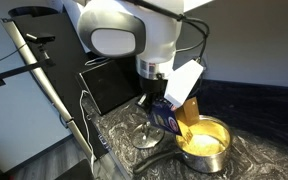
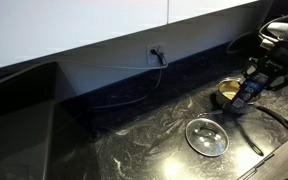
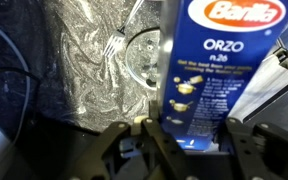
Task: Pour some contents from the box into the pot
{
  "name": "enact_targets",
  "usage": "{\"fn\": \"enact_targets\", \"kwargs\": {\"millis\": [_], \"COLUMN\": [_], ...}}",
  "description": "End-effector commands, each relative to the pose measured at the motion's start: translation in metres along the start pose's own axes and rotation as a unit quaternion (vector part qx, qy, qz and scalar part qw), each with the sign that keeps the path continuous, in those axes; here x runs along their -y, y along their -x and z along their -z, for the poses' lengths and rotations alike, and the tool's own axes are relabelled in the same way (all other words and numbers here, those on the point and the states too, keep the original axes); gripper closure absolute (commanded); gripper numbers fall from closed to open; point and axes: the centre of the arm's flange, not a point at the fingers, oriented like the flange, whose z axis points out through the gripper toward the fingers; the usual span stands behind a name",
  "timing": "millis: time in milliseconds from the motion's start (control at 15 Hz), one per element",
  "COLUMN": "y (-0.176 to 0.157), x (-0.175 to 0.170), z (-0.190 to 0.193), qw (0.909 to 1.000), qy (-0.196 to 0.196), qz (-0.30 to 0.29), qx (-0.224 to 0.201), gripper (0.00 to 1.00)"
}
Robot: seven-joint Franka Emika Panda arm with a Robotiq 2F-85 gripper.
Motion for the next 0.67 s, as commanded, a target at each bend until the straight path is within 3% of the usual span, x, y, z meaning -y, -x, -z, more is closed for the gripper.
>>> {"fn": "enact_targets", "kwargs": {"millis": [0,600], "y": [0.01,0.017], "x": [-0.011,-0.021], "z": [0.006,-0.003], "qw": [0.9992,0.9966], "qy": [0.013,0.022], "qz": [0.016,0.027], "qx": [-0.035,-0.075], "gripper": [0.77,0.77]}}
